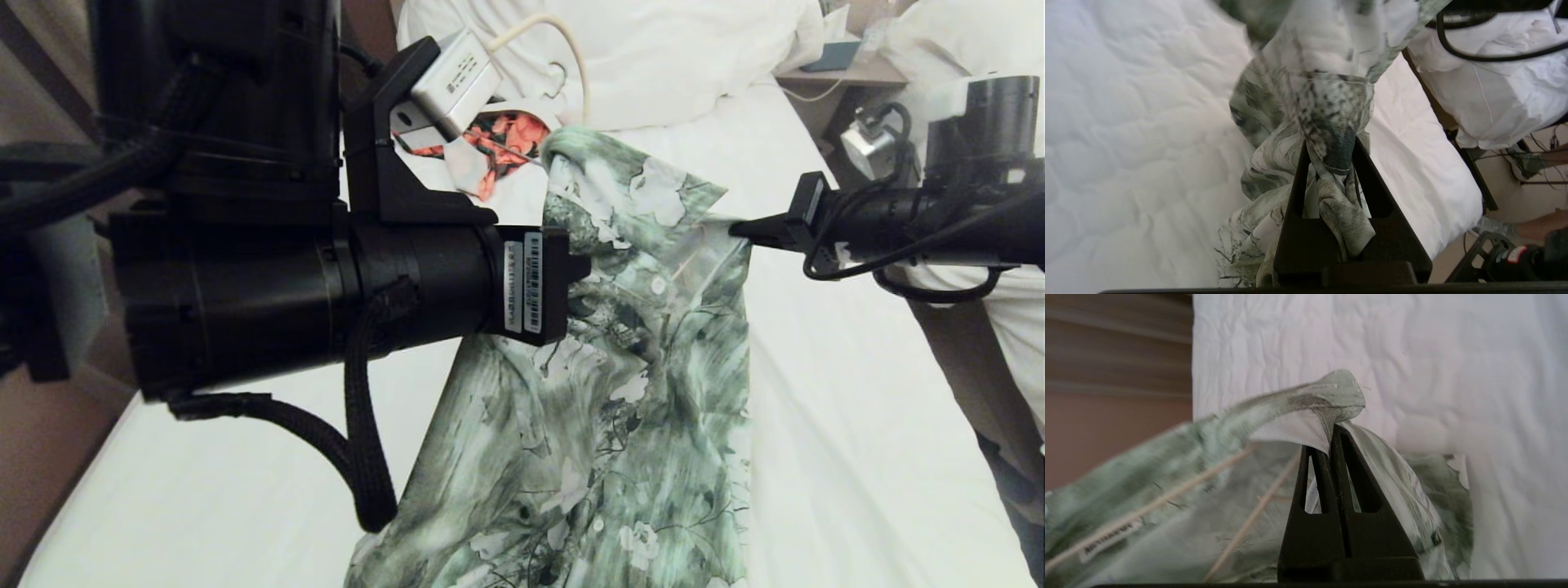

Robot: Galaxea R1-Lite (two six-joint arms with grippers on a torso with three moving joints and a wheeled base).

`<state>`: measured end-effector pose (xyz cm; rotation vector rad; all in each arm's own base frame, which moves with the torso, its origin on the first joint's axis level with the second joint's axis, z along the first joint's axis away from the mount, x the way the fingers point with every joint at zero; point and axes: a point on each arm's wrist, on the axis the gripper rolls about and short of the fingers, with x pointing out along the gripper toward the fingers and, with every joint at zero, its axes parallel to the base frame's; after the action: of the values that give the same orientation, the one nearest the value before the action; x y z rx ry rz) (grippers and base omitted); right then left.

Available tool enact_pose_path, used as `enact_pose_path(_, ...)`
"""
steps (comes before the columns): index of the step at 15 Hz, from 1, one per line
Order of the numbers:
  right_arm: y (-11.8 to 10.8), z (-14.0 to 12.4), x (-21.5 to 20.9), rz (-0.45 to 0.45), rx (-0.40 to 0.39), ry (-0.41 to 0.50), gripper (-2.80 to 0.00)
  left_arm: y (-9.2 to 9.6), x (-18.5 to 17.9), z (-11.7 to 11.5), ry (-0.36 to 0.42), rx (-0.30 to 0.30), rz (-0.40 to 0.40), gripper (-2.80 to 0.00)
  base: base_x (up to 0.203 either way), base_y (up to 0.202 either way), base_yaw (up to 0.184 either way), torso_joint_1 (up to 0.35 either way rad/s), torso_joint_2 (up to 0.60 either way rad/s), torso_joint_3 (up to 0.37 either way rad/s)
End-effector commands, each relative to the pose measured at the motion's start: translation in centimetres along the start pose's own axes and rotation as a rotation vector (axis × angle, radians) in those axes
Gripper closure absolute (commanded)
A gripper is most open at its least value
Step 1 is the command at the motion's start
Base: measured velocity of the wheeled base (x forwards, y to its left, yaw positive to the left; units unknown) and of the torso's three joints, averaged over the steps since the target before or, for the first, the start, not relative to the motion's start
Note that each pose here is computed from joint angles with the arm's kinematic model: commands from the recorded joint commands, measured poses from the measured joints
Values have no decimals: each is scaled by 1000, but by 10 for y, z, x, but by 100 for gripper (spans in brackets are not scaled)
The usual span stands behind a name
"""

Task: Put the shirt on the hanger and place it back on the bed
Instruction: Hook the other side of the shirt onto the hanger

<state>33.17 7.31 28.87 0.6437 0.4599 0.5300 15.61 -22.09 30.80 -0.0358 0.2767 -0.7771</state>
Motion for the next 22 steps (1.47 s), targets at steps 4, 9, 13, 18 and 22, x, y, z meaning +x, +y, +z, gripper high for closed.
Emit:
enact_pose_path(4,8,3,0,24,-87,-10,0,-12,-6,-4,5,10,-38,0,0,0,0,0,0,0)
enact_pose_path(9,22,9,-3,59,-140,-35,0,-23,-3,-13,39,25,-68,0,0,0,0,0,0,0)
enact_pose_path(13,51,1,-16,121,-199,-22,0,-32,2,-20,66,35,-90,0,0,0,0,0,0,0)
enact_pose_path(18,84,-13,-37,203,-317,-2,0,-41,-3,-21,69,20,-136,0,0,0,0,0,0,0)
enact_pose_path(22,99,-23,-55,246,-399,11,0,-45,3,-30,62,-8,-186,0,0,0,0,0,0,0)
